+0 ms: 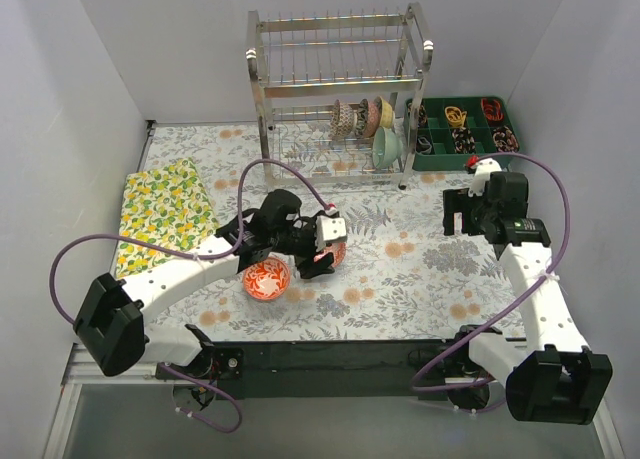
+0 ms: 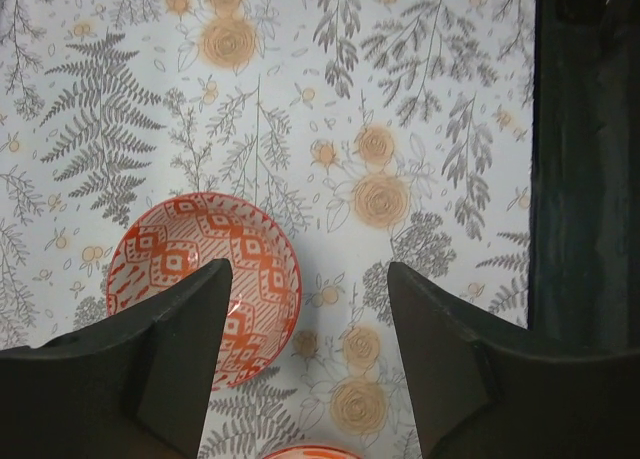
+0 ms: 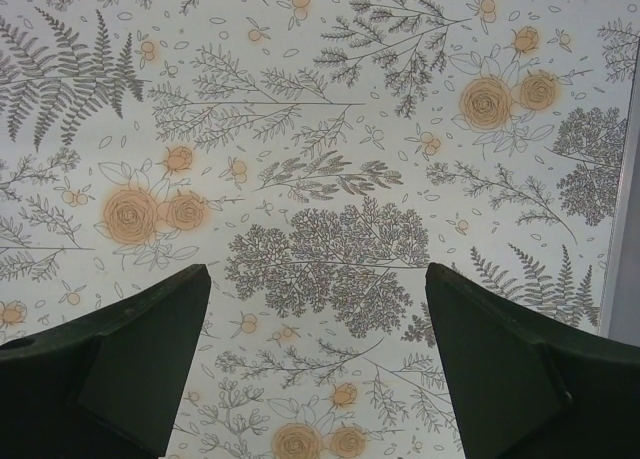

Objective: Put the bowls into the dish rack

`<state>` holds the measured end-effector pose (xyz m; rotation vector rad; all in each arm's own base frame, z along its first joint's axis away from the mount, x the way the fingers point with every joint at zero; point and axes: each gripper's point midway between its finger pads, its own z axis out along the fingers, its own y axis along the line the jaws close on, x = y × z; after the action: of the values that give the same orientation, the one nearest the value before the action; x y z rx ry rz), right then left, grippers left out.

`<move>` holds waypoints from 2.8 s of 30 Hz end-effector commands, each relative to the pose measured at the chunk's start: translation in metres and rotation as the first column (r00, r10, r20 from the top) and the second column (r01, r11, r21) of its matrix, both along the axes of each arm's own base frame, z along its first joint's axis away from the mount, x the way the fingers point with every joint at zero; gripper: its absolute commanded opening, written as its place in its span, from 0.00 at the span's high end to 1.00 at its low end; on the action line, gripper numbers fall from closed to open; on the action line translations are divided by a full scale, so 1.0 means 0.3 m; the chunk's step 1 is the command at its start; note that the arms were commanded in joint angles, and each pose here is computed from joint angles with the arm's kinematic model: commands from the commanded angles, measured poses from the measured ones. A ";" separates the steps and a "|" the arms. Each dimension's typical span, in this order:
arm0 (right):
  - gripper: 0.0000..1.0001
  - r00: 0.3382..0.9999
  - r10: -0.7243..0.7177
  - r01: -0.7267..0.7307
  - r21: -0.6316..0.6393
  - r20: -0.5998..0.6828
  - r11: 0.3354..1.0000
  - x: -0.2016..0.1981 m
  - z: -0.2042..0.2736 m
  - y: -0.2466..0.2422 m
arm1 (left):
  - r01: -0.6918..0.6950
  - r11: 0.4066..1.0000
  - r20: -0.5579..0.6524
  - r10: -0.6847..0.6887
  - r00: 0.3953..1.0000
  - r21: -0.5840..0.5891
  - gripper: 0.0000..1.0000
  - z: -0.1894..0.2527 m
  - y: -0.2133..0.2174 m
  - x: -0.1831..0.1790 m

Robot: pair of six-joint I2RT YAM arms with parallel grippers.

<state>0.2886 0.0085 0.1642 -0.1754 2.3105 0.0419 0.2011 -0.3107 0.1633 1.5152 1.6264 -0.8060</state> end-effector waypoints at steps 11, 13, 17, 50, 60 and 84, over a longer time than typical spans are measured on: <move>0.03 0.997 0.014 -0.019 0.062 0.080 0.998 -0.020 0.044 0.041 | 0.044 0.967 0.152 -0.084 0.985 0.250 0.48 -0.227 0.080 0.042; 0.03 0.997 0.010 -0.015 0.062 0.082 0.998 -0.027 0.042 0.040 | 0.052 0.964 0.150 -0.094 0.984 0.261 0.51 -0.247 0.081 0.032; 0.03 0.996 0.005 -0.010 0.058 0.084 0.998 -0.035 0.036 0.036 | 0.057 0.959 0.144 -0.101 0.984 0.278 0.55 -0.276 0.085 0.025; 0.04 0.997 -0.013 0.007 0.068 0.079 0.998 -0.034 0.037 0.034 | -0.020 0.989 0.206 -0.010 0.978 0.143 1.00 -0.055 -0.076 0.128; 0.04 0.996 -0.034 0.033 0.023 0.083 0.999 -0.009 0.058 0.004 | -0.212 0.963 -0.041 0.208 0.977 -0.165 1.00 0.284 -0.327 0.346; 0.05 0.995 -0.098 0.099 -0.074 0.019 0.992 0.026 0.056 -0.096 | -0.583 0.651 -0.655 0.171 0.736 -0.486 1.00 0.370 -0.310 0.732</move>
<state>0.2880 -0.0125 0.1610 -0.0960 2.3395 -0.0542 0.4112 -0.3980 0.2322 0.4341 1.8169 -1.3506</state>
